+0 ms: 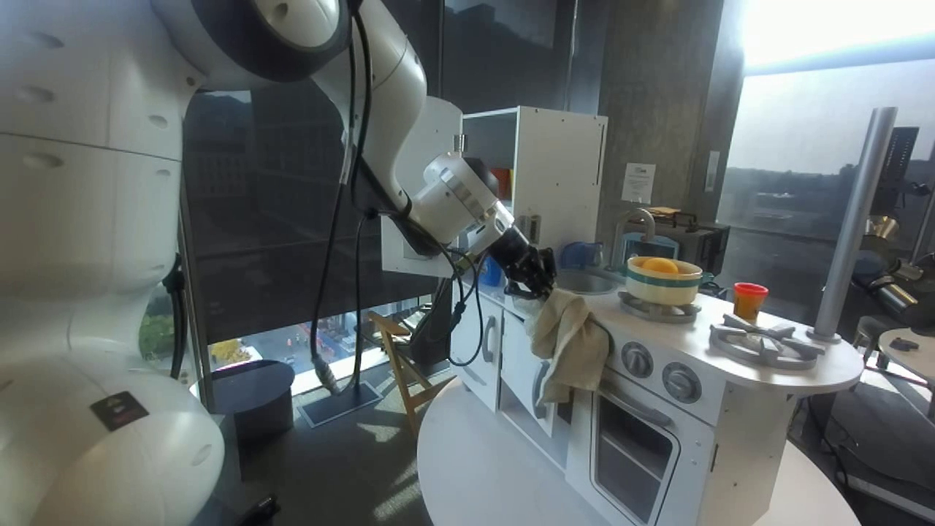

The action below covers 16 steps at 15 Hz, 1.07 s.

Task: Use the white towel to wipe the counter

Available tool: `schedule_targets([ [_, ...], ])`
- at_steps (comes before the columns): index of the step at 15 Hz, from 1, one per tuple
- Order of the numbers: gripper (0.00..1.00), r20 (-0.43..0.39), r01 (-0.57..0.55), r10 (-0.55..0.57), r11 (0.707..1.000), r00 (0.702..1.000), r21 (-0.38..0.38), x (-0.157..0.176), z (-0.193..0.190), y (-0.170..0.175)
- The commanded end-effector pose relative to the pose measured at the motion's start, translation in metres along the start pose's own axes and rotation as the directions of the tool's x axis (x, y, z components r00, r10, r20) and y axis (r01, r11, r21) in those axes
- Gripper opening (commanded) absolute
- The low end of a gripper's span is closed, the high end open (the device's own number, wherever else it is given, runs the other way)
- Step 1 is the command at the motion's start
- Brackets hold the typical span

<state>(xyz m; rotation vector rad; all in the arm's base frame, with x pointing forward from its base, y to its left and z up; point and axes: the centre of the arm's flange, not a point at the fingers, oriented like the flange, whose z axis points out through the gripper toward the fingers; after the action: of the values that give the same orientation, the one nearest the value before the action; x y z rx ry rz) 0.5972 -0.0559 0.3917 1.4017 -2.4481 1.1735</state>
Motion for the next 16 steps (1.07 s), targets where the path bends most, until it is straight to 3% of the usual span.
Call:
schedule_targets([
  [1, 0.10, 0.001, 0.051, -0.051, 0.999, 0.999, 0.002, -0.017, 0.013, -0.004],
  [4, 0.10, -0.016, 0.103, -0.103, 0.995, 0.995, 0.011, -0.031, 0.020, -0.006],
  [8, 0.10, -0.023, 0.187, -0.186, 0.974, 0.982, 0.130, -0.052, -0.006, -0.015],
  [16, 0.09, 0.060, 0.370, -0.408, 0.873, 0.911, 0.317, -0.115, -0.064, 0.000],
])
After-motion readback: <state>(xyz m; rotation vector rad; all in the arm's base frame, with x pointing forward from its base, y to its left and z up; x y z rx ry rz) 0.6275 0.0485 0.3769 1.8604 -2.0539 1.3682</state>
